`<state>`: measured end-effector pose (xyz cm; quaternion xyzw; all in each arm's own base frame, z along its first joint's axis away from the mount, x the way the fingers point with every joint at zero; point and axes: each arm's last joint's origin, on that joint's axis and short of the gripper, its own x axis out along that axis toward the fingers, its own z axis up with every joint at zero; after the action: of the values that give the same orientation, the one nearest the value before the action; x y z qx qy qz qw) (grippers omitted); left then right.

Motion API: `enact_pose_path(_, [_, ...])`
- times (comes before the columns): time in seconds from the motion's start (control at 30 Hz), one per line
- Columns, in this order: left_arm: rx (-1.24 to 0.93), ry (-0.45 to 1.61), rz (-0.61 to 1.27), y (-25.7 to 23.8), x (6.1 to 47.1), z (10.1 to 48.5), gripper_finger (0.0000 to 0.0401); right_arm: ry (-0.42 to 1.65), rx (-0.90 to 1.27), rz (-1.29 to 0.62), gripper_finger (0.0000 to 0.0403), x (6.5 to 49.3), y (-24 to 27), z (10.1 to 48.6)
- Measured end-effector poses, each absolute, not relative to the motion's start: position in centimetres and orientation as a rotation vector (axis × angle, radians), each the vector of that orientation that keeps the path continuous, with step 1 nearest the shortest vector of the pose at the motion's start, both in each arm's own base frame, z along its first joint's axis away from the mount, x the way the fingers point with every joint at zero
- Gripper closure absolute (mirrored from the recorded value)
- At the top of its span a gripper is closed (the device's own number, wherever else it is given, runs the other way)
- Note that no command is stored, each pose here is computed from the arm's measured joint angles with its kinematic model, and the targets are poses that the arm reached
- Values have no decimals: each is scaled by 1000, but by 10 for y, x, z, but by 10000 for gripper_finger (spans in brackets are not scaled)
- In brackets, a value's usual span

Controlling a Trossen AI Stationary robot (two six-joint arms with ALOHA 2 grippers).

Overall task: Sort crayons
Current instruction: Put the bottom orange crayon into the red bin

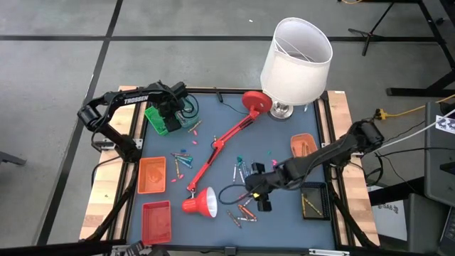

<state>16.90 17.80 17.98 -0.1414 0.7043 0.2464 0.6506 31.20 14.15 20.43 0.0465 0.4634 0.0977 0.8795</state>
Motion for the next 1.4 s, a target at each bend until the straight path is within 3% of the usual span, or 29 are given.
enact_pose_path(0.6, [-322, 1600, 559, 178, 169, 180, 298, 978, 407, 104, 240, 307, 189, 182])
enact_pose_path(1.4, [-324, 1599, 556, 178, 169, 180, 298, 1015, 396, 7, 240, 304, 218, 131])
